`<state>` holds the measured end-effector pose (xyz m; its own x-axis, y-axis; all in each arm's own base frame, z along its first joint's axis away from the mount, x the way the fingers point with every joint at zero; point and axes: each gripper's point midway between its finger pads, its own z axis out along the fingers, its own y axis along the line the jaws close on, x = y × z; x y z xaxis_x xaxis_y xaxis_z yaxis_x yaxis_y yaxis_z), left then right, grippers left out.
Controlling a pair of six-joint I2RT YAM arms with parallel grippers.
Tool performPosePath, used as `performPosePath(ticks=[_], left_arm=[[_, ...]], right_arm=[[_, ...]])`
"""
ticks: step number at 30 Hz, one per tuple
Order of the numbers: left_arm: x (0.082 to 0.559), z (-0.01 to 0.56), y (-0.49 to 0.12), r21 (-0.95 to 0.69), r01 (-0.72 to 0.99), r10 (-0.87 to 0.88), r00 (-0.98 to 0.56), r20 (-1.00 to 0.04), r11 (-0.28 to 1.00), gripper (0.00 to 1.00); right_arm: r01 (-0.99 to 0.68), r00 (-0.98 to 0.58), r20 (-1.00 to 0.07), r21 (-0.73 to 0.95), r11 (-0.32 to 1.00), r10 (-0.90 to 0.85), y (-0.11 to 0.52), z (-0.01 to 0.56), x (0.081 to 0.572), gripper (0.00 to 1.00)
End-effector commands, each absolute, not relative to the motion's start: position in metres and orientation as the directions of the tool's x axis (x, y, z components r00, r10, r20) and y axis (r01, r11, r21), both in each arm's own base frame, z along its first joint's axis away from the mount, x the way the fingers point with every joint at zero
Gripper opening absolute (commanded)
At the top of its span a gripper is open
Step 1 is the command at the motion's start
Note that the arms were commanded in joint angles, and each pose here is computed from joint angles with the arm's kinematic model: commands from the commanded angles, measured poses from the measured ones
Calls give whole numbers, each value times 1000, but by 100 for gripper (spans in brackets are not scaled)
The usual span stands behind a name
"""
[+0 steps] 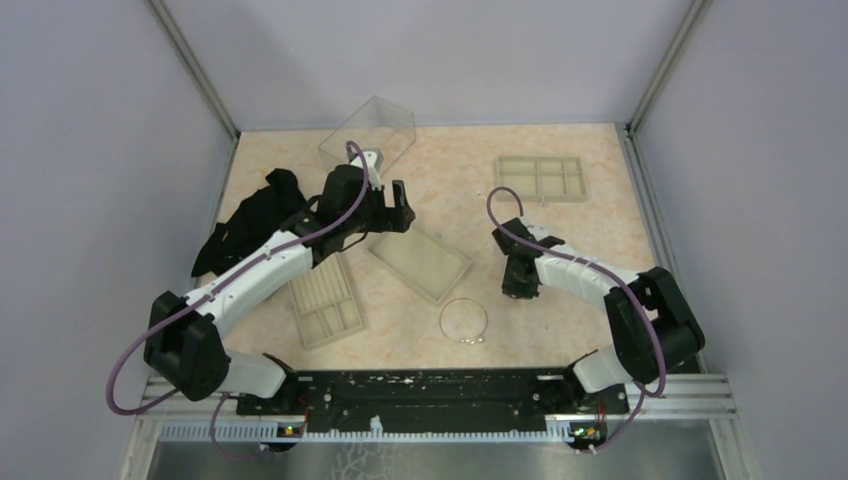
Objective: Organize the mixed jewelry
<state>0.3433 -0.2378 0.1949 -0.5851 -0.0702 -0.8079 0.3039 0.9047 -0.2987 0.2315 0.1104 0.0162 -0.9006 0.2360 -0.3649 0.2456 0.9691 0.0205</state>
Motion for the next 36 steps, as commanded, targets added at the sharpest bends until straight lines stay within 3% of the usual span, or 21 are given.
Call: performPosePath(ticks=[1, 12, 26, 36], left_arm=[[348, 203, -243, -309, 320, -76, -574, -815, 896, 99], [350, 202, -246, -314, 323, -76, -578, -812, 893, 99], [352, 201, -247, -313, 322, -76, -577, -813, 894, 99], [355, 203, -246, -304, 316, -76, -571, -818, 899, 99]], right_arm=[[248, -910, -336, 34, 968, 245, 117, 15, 229, 18], [233, -914, -334, 38, 972, 232, 119, 14, 230, 20], [209, -916, -341, 45, 977, 212, 124, 20, 237, 8], [177, -906, -382, 46, 983, 181, 127, 42, 253, 7]])
